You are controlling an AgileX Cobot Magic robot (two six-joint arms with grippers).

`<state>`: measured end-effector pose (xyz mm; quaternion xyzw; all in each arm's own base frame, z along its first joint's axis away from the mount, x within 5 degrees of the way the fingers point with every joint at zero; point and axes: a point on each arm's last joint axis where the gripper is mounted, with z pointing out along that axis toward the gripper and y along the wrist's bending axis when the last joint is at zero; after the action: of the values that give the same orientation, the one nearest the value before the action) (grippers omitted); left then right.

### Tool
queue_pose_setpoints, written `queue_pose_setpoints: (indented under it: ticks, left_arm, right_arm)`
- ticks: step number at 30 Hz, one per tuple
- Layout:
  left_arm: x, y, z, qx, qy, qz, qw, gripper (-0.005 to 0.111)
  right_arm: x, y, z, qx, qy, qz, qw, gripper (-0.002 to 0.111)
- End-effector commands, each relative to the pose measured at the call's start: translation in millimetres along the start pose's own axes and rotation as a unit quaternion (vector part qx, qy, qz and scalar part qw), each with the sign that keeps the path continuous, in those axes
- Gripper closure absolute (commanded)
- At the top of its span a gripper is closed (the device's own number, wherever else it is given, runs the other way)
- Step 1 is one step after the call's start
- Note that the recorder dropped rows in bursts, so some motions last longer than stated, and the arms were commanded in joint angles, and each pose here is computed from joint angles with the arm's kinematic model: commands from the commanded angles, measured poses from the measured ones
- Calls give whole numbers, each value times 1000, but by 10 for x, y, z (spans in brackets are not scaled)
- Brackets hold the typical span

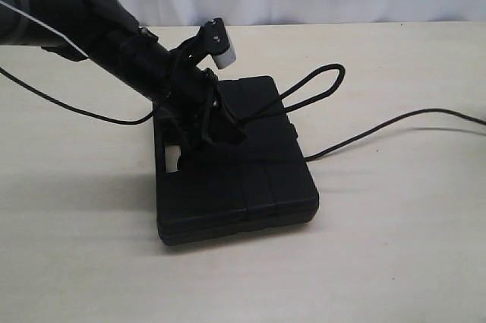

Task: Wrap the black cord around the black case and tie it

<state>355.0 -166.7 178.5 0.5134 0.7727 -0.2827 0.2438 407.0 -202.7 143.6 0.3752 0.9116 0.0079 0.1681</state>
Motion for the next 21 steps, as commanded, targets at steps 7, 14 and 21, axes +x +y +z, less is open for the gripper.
queue_pose_setpoints:
  ticks: [7, 14, 21]
  left_arm:
    - [-87, 5, -129, 51, -88, -106, 989, 107]
    - [-32, 23, -286, 105, -114, -127, 980, 107]
    - [-22, -26, -327, 142, -116, -124, 975, 107]
  right_arm:
    - [769, 345, -1645, -293, -175, -342, 876, 104]
    - [1567, 278, -1828, -298, -244, -513, 768, 104]
    - [2240, 480, -1653, -233, -226, -654, 683, 104]
